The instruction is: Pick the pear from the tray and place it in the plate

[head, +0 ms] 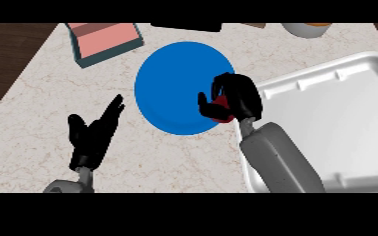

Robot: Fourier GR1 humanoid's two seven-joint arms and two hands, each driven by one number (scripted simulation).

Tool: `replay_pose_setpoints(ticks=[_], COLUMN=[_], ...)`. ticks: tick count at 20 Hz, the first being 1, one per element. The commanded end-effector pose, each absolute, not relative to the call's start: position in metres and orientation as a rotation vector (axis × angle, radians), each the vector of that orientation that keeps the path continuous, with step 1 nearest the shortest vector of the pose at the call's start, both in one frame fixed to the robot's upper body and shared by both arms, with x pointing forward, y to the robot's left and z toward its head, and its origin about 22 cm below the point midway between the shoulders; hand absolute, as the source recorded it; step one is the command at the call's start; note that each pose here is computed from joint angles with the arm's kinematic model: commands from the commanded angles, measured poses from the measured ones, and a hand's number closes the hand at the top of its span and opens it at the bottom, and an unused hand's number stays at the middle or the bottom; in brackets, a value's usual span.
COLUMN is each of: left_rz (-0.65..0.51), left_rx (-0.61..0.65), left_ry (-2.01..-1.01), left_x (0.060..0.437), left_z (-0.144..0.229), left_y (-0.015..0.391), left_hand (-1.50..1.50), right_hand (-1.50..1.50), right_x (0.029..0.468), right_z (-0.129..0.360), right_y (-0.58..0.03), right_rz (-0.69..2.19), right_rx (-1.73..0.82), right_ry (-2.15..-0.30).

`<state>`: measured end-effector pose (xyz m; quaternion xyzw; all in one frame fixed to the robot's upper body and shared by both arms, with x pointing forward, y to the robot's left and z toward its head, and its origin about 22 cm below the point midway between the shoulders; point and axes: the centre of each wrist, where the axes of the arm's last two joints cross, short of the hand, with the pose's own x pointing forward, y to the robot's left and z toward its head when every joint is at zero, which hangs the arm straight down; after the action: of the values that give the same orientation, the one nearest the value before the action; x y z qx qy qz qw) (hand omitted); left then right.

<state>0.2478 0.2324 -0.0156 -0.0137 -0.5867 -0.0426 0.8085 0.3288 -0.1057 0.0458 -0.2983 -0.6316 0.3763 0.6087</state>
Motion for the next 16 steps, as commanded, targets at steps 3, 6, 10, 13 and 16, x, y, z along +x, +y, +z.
replay_pose_setpoints(ticks=[3,6,10,13,16], left_rz=[-0.126,-0.13,-0.132,-0.128,-0.116], left_rx=[-0.063,-0.072,-0.074,-0.066,-0.074], left_ry=[-1.199,-1.19,-1.202,-1.197,-1.205], left_x=[0.248,0.247,0.252,0.254,0.255], left_z=[-0.023,-0.026,-0.022,-0.02,-0.019], left_y=[0.223,0.217,0.217,0.22,0.214], left_hand=[0.0,0.0,0.0,0.0,0.0], right_hand=[1.5,1.5,1.5,1.5,1.5], right_x=[0.315,0.309,0.303,0.297,0.295], right_z=[0.094,0.109,0.117,0.121,0.126], right_y=[-0.036,-0.022,-0.009,0.001,0.007], right_rz=[0.738,0.607,0.413,0.305,0.205], right_rx=[-0.844,-0.895,-0.936,-0.942,-0.935], right_ry=[-1.657,-1.681,-1.661,-1.655,-1.672])
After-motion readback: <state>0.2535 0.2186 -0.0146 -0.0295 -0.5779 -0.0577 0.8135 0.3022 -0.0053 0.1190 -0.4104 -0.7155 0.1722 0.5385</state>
